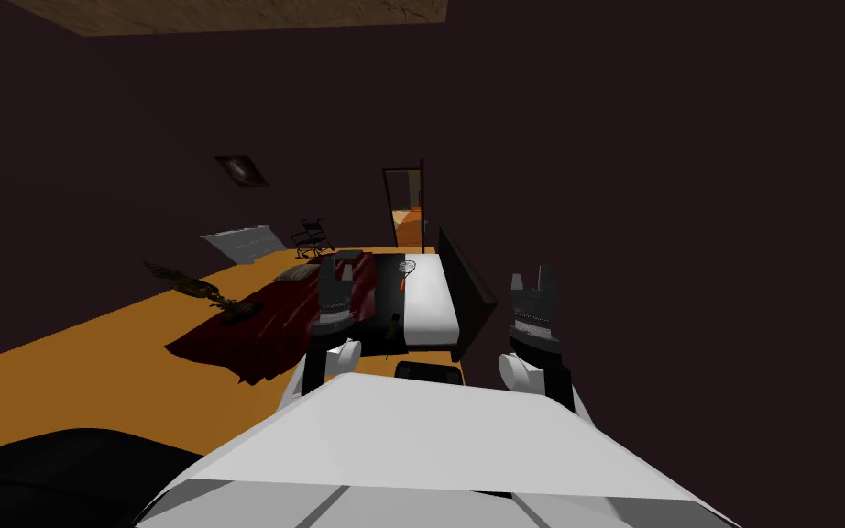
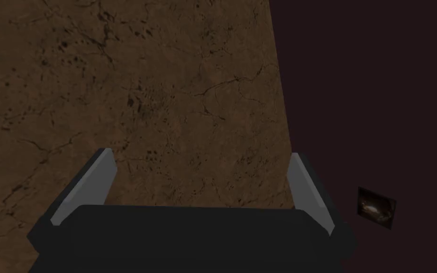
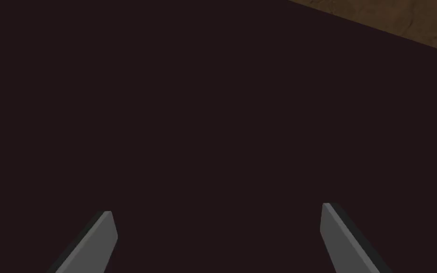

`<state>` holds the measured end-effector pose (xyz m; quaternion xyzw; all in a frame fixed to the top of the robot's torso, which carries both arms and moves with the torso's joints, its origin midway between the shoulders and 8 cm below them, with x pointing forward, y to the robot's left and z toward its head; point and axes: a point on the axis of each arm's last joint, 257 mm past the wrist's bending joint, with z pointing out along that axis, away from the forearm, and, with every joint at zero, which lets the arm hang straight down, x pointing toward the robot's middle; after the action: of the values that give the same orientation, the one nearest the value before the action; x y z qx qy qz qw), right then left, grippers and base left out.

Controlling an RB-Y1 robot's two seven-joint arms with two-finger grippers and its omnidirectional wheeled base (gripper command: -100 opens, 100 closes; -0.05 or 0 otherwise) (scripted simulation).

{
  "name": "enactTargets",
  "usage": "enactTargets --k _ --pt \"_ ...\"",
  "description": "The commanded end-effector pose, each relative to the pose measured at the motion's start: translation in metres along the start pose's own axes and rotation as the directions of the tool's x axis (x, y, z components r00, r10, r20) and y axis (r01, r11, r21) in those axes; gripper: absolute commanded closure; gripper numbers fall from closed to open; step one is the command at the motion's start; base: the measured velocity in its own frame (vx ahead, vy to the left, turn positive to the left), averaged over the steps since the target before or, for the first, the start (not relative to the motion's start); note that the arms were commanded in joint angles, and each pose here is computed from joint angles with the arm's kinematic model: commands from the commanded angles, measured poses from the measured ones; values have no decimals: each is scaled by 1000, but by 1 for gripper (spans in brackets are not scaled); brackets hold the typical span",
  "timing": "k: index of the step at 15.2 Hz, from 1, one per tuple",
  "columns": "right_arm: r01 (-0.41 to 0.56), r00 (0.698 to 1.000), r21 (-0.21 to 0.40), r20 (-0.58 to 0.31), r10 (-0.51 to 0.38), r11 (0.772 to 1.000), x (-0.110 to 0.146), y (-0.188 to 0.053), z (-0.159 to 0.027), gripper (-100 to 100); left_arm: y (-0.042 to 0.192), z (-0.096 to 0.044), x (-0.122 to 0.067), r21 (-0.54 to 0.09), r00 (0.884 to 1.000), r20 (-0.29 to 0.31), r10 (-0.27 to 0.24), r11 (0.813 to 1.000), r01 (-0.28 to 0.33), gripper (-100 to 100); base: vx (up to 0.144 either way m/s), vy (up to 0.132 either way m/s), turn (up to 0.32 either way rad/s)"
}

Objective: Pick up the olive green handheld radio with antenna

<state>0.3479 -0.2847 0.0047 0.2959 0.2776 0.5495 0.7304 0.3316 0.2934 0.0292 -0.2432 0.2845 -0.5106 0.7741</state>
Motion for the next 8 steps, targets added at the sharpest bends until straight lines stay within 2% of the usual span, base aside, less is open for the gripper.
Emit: enactTargets --k 1,5,6,8 --pt "0 1000 0 0 0 1000 0 0 0 0 5 -1 5 -12 999 -32 11 1000 -11 -100 3 4 -24" --pt "0 1000 0 0 0 1000 0 0 0 0 40 -10 23 -99 990 -132 46 993 -59 -100 13 22 -80" --pt "0 1000 0 0 0 1000 0 0 0 0 40 -10 23 -99 990 -132 46 993 -59 -100 17 34 -64" --pt "0 1000 0 0 0 1000 0 0 0 0 68 -20 33 -171 981 -186 63 981 -95 -100 21 35 -82"
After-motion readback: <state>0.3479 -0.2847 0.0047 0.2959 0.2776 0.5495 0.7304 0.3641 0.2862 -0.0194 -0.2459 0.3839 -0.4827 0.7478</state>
